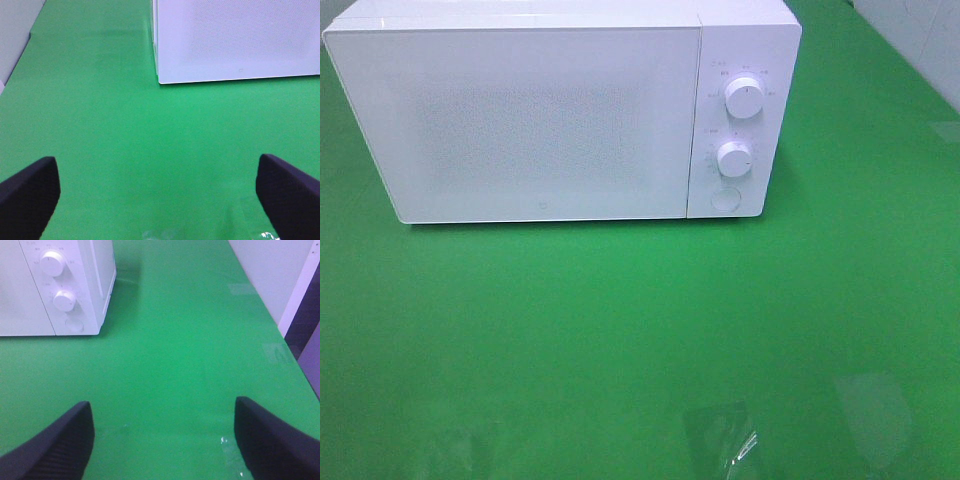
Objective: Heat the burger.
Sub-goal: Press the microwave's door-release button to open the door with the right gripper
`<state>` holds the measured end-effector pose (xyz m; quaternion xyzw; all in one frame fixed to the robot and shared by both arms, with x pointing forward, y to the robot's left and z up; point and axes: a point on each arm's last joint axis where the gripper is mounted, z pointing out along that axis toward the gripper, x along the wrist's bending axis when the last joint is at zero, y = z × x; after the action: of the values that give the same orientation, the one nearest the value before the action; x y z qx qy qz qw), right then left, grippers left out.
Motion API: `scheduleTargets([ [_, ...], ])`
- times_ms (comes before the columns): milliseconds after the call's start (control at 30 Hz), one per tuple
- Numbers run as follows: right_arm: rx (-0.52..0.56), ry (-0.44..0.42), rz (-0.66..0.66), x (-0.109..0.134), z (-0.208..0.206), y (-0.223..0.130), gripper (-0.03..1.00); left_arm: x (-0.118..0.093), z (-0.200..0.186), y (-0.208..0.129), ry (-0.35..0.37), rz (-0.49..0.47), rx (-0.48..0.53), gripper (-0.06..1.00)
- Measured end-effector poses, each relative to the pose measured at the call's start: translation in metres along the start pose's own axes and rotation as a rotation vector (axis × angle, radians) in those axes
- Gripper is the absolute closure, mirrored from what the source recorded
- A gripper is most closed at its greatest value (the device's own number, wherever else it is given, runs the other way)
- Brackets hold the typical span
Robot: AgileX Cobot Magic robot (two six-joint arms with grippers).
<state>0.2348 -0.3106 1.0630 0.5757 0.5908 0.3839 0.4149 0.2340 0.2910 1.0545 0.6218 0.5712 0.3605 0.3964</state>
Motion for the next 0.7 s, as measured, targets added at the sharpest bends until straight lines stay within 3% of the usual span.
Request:
scheduleTargets([
  [700,0.021,0.001,-0.006,0.0002,0.0015,-0.0028,0.2,0.0,0.0,0.0,0.0,0.0,0.0,-0.04],
])
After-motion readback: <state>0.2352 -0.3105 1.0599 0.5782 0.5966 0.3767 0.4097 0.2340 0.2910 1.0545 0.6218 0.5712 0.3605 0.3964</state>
